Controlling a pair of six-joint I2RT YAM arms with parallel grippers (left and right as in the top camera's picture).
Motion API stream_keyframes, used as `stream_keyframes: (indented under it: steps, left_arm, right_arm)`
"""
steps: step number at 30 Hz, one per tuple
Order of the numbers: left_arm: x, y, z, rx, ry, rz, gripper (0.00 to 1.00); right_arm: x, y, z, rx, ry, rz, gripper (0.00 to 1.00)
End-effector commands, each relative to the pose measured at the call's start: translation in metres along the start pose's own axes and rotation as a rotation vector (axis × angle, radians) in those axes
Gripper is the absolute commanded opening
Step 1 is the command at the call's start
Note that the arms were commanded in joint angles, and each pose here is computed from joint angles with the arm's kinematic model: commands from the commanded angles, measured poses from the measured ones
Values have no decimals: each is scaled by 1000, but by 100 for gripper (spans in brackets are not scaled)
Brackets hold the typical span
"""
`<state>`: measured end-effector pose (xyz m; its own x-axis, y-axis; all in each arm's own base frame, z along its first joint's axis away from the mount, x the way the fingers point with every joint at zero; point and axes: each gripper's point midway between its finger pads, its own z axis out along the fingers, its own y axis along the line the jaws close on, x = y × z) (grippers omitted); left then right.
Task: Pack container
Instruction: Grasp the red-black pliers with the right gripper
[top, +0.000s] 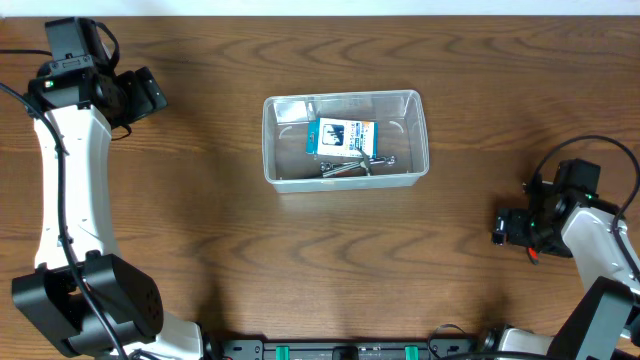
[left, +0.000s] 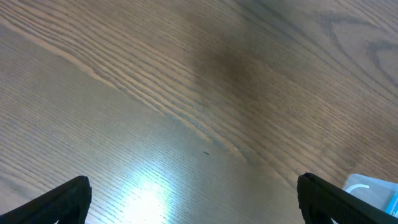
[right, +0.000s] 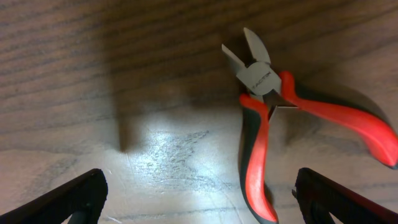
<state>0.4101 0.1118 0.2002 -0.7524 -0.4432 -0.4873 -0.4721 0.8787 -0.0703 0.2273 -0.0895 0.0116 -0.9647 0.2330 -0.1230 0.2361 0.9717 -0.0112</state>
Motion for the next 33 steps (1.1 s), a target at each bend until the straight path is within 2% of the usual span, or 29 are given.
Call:
stream_keyframes:
  steps: [1, 12, 17, 20, 24, 26, 30, 33]
  left_arm:
    - [-1, 3, 1, -10, 1, -12, 98]
    - [-1, 3, 1, -10, 1, -12, 98]
    - [-1, 3, 1, -10, 1, -12, 98]
    - [-1, 3, 1, -10, 1, -12, 98]
    - [-1, 3, 1, -10, 1, -12, 98]
    - [-1, 3, 1, -10, 1, -12, 98]
    - [-1, 2, 1, -10, 1, -12, 98]
    - [-1, 3, 1, -10, 1, -12, 98]
  right_arm:
    - [-2, -4, 0, 9, -11, 17, 99]
    - [-3, -4, 1, 7, -13, 28, 99]
    - [9, -17, 8, 88, 52, 78, 94]
    - [16, -19, 16, 100, 94, 76, 99]
    - [18, -19, 21, 97, 115, 75, 99]
    - [17, -19, 22, 97, 111, 75, 92]
    - [15, -19, 22, 97, 104, 76, 65]
    - [14, -19, 22, 97, 101, 76, 52]
